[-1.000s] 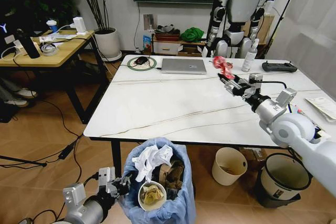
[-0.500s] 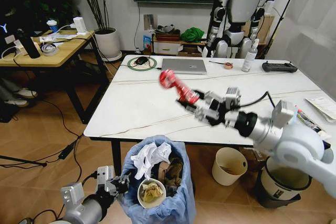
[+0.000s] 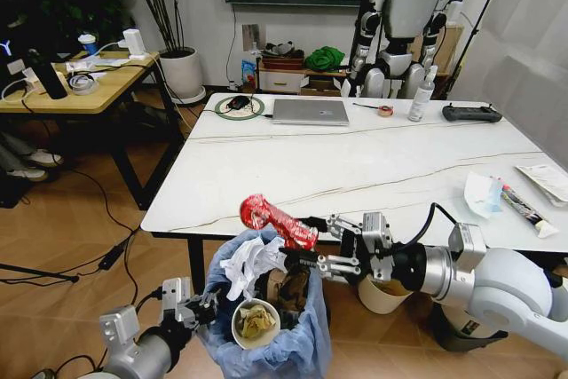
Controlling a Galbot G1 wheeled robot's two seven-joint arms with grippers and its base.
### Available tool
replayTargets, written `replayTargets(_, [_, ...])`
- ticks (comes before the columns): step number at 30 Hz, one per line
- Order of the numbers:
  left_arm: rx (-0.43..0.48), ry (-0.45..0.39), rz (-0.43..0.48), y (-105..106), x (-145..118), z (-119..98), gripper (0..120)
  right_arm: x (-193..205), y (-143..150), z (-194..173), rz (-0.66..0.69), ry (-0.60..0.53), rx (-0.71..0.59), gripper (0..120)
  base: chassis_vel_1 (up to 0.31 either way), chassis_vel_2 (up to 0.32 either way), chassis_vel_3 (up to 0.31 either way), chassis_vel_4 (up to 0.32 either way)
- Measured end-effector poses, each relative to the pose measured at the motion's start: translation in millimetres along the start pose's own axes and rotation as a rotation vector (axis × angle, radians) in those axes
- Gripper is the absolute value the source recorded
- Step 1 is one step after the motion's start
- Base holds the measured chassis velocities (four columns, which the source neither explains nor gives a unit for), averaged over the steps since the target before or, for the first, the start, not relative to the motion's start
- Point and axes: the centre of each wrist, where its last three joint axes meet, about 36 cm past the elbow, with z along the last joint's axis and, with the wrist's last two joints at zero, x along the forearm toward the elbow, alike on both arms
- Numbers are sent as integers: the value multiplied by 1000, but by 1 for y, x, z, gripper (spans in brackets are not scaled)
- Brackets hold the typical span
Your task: Pick up the trash bin and place the trash from the table into it.
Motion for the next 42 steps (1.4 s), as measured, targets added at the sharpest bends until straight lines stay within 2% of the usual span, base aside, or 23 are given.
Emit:
replayTargets(21, [33,14,22,-4,-1,3,0,-1,2,18,-102,56,15,46,0,0,0,0])
replayTargets(37, [39,23,30,-5,-1,3,0,0,-4,23,-143,50,53,46,0,0,0,0])
replayTargets(42, [42,24,32,-5,-2,3,0,0,-5,25,-143,48,51,62,0,0,0,0])
